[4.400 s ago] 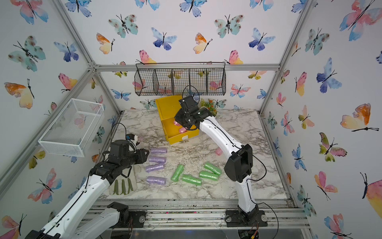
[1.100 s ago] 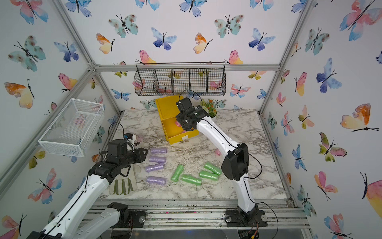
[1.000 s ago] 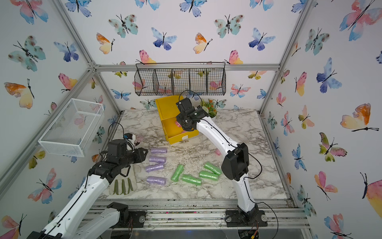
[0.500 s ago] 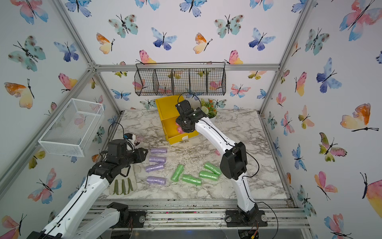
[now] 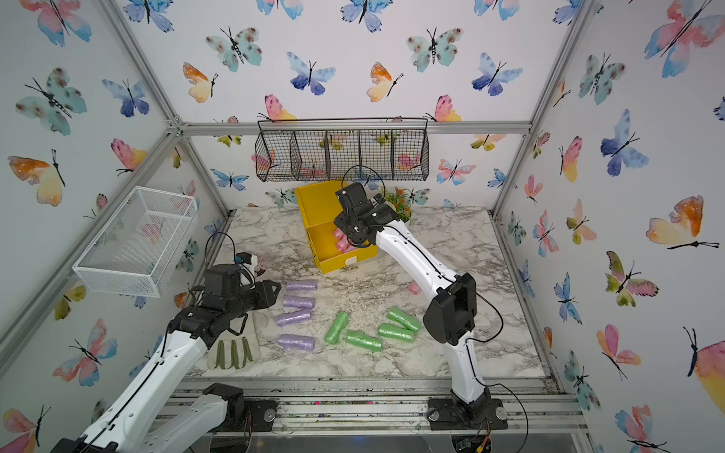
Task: Sort the rolls of trash bags by color and place them into the drawer
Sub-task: Place the roll of trash bags in the drawer, then pick up the roll of trash bags from the center of the board.
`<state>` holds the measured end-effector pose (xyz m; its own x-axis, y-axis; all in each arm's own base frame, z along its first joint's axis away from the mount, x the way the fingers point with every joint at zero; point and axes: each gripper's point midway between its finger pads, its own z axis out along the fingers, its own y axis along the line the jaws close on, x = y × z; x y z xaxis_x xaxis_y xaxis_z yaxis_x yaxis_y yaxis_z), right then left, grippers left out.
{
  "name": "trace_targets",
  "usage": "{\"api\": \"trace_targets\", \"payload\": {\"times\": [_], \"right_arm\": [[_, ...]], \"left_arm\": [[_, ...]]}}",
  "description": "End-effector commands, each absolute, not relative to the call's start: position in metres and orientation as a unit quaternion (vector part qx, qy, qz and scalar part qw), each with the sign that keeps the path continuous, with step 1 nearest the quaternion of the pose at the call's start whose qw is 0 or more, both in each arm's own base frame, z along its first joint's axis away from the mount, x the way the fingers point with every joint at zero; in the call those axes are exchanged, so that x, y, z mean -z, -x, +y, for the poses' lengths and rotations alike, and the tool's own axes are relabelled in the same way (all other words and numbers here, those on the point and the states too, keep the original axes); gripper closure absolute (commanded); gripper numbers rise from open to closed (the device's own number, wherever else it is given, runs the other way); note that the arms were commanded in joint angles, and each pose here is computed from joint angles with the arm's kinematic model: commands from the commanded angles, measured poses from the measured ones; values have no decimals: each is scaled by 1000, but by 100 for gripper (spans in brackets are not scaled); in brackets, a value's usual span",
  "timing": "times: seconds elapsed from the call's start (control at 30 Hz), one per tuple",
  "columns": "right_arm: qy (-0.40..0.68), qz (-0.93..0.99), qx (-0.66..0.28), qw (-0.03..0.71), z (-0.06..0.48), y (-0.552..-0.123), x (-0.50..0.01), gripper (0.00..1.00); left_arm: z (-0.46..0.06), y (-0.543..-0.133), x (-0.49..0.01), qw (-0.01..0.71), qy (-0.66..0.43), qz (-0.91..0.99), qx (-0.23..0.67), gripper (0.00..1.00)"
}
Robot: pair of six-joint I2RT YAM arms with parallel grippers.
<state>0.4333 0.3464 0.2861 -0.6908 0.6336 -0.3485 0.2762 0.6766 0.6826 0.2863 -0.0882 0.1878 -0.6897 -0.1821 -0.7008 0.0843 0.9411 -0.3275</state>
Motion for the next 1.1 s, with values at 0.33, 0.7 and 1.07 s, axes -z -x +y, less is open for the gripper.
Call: {"api": "trace_targets", "payload": {"times": [0.33, 0.7, 1.07], "right_arm": [[-167, 865, -285, 379, 244, -387, -321, 50], [-232, 897, -232, 295, 120, -362, -234, 47], [-329, 906, -172, 202, 30, -328, -136, 42]], "left_arm": [[-92, -284, -185, 388, 14, 904, 178, 50], [-128, -271, -247, 424, -65, 886, 179, 53], [-313, -245, -297, 395, -294, 850, 186, 49]]}}
